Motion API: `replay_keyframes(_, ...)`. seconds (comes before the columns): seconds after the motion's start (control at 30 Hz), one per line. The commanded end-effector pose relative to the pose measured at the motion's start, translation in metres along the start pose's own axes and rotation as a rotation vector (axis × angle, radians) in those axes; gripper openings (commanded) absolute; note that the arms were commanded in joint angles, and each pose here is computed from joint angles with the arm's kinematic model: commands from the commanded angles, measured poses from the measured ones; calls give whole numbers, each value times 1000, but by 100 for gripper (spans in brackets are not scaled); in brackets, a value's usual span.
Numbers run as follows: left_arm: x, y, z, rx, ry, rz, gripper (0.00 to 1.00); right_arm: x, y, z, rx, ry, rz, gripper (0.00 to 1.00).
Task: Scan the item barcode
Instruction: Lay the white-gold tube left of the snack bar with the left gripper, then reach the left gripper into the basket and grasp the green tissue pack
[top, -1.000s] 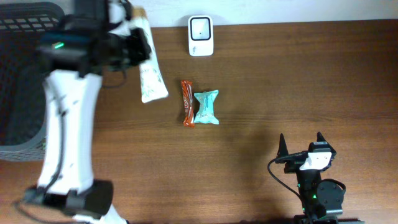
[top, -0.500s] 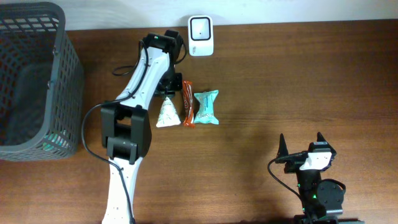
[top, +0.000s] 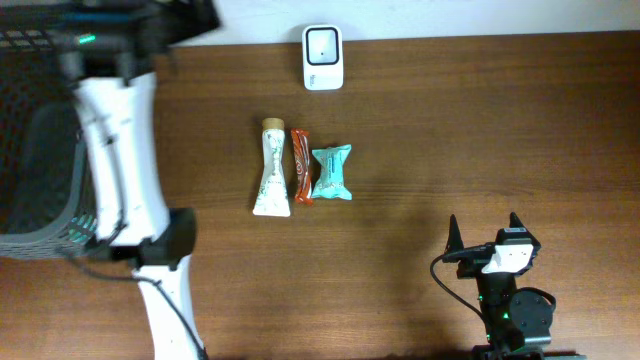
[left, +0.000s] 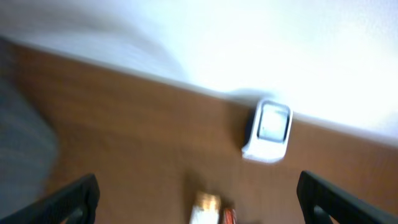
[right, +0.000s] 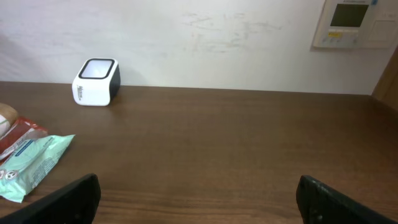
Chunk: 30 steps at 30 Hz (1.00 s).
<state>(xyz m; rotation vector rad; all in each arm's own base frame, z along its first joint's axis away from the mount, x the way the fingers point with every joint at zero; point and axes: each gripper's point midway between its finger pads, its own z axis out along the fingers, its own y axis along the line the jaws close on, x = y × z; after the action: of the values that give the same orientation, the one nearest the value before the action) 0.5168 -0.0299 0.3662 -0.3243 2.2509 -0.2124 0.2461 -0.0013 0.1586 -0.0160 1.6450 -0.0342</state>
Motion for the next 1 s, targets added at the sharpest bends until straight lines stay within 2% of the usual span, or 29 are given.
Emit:
replay_keyframes(0.0,-64,67,-99,-63,-260,-99,99,4,-2,0,7,9,1,99)
replay_keyframes(0.13,-71,159,-138,-235,-309,-217,99,4,-2,0,7,9,1,99)
replay_keyframes(0.23,-49,219,-143,-375,-235,-323,99,4,-2,0,7,9,1,99)
replay_keyframes(0.27,-40,236,-145,-424,-212,-393,99,4,-2,0,7,9,1,99)
replay_keyframes(0.3,-20,264,-146,-531,-175,-532,99,4,-2,0,7,9,1,99)
replay_keyframes(0.33,-7,277,-139,-566,-122,-579,99,4,-2,0,7,9,1,99)
replay_keyframes(0.43,20,276,-106,-517,38,-613,99,4,-2,0,7,9,1,99)
replay_keyframes(0.47,32,283,-96,-545,88,-638,99,4,-2,0,7,9,1,99)
replay_keyframes(0.53,60,306,-84,-693,142,-779,99,4,-2,0,7,9,1,99)
replay_keyframes(0.63,107,317,-57,-781,280,-914,99,4,-2,0,7,9,1,99)
replay_keyframes(0.77,153,322,-11,-752,422,-952,99,4,-2,0,7,9,1,99)
replay_keyframes(0.83,187,328,4,-785,509,-958,100,4,-2,0,7,9,1,99)
replay_keyframes(0.9,207,332,15,-798,543,-959,100,4,-2,0,7,9,1,99)
replay_keyframes(0.97,231,335,26,-811,583,-962,87,4,-2,0,7,9,1,99)
